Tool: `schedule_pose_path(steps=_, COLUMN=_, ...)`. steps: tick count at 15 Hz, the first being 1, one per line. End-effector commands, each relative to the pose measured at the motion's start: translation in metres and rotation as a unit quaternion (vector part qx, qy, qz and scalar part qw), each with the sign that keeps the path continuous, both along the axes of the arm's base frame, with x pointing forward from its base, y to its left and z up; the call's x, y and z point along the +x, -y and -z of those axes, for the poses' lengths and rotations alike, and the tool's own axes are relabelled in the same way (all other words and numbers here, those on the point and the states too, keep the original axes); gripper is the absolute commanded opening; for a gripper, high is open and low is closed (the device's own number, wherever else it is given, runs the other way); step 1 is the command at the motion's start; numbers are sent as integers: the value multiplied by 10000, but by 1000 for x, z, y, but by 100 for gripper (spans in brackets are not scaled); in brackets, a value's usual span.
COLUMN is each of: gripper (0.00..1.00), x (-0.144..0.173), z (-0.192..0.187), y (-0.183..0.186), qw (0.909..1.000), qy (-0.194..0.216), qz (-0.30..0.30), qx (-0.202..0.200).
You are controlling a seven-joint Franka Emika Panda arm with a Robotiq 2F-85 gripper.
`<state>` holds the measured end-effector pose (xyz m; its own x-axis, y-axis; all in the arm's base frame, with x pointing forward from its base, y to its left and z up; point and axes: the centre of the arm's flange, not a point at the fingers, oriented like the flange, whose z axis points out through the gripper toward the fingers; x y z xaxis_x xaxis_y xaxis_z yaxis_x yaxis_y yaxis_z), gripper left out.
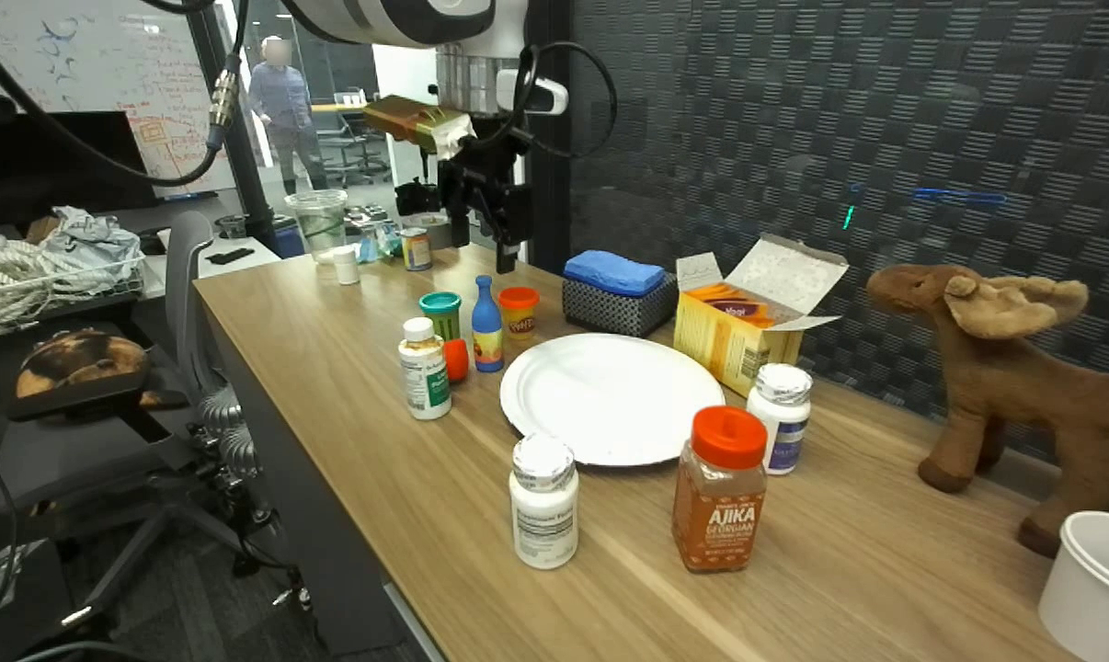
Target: Place the containers and the orange toy on the white plate
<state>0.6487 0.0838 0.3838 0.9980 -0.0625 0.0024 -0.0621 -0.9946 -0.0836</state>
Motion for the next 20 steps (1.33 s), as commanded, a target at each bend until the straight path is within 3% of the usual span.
schedule_pose_path(steps=1, gripper=100, x=14, z=4, y=6, qw=9999, qy=76, qz=-95, qx=90)
schedule_pose_path(steps=17, gripper=100, x=30, z=49, y=16, qw=9997, qy=97, qz=-143, qx=-169)
schedule_pose_path(steps=18, gripper=94, x=31, z=50, y=17, qw=9997, qy=90, qz=-130, qx=-193)
schedule_pose_path(steps=19, gripper=72, x=31, z=50, y=17, qw=9997, qy=85, qz=-119, qx=-200)
schedule_pose_path(steps=20, gripper=70, x=31, z=50, y=18, qw=9997, qy=87, qz=-117, qx=-211)
